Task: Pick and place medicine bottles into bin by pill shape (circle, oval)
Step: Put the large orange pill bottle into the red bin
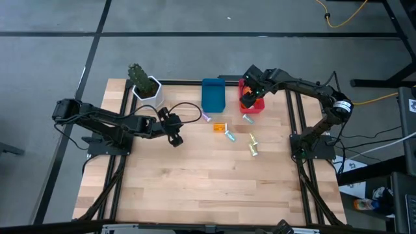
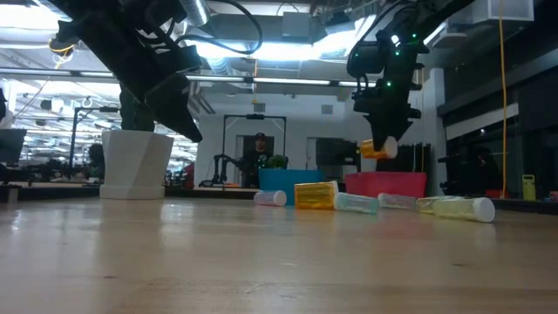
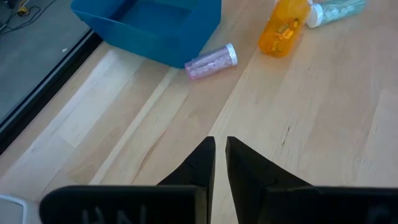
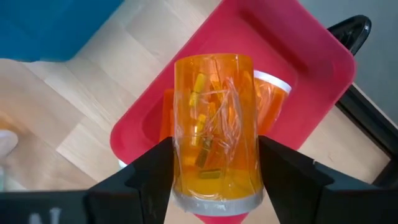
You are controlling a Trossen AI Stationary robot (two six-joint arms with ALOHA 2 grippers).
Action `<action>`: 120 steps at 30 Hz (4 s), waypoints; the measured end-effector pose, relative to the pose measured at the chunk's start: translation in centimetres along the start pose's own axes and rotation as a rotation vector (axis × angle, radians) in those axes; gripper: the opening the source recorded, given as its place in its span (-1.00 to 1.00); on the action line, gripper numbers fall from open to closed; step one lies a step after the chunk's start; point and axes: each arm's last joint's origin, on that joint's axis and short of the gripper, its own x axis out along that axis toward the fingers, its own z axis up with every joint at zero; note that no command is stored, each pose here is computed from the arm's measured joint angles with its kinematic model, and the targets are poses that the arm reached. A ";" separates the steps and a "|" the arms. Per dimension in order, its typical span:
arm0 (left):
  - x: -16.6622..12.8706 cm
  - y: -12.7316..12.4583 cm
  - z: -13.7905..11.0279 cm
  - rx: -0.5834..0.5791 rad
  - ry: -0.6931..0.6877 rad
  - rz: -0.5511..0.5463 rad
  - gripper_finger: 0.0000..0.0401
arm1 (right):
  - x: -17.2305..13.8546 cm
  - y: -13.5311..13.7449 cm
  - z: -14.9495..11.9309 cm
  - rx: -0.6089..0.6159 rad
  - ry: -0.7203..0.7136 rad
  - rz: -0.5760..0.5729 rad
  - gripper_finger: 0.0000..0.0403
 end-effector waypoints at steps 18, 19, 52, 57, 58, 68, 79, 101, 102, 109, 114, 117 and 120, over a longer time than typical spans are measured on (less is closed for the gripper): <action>0.0 0.0 0.0 0.000 0.000 0.000 -0.83 | 0.0 0.0 0.0 0.053 -0.003 -0.002 0.11; 0.0 0.0 0.0 0.000 0.000 0.000 -0.83 | 0.0 0.0 0.0 0.053 -0.005 -0.010 0.11; 0.0 0.0 0.0 0.000 0.000 0.000 -0.82 | 1.2 -0.1 -1.1 0.052 0.037 -0.061 0.40; 0.0 0.0 0.0 0.000 0.000 0.000 -0.82 | 0.2 0.4 -0.2 0.078 0.015 0.072 0.38; 0.0 0.0 0.0 0.000 0.000 0.000 -0.82 | 0.1 0.8 -0.1 0.072 0.019 0.134 0.38; 0.0 0.0 -0.1 0.013 0.004 0.000 -0.82 | -0.2 8.5 -1.5 -0.224 -0.117 0.464 0.38; -0.1 -0.1 -0.1 0.019 0.007 -0.002 -0.82 | 2.4 13.1 -4.8 -0.614 -0.448 0.557 0.38; -0.1 -0.1 -0.1 0.026 0.005 -0.003 -0.83 | 4.5 16.2 -3.6 -0.666 -0.294 0.414 0.38; -0.1 -0.1 -0.1 0.026 0.006 -0.003 -0.83 | 4.6 16.2 -3.7 -0.668 -0.290 0.413 0.38; -0.2 -0.4 -0.2 0.027 0.004 -0.014 -0.83 | 6.7 16.4 -4.4 -0.701 -0.208 0.388 0.38; -0.2 -0.4 -0.2 0.034 0.003 -0.015 -0.83 | 8.1 16.5 -4.8 -0.711 -0.157 0.368 0.38; -0.2 -0.4 -0.2 0.037 0.003 -0.015 -0.83 | 8.3 16.6 -4.9 -0.711 -0.147 0.366 0.38; -0.2 -0.4 -0.2 0.037 0.003 -0.015 -0.83 | 8.3 16.5 -4.9 -0.711 -0.149 0.367 0.38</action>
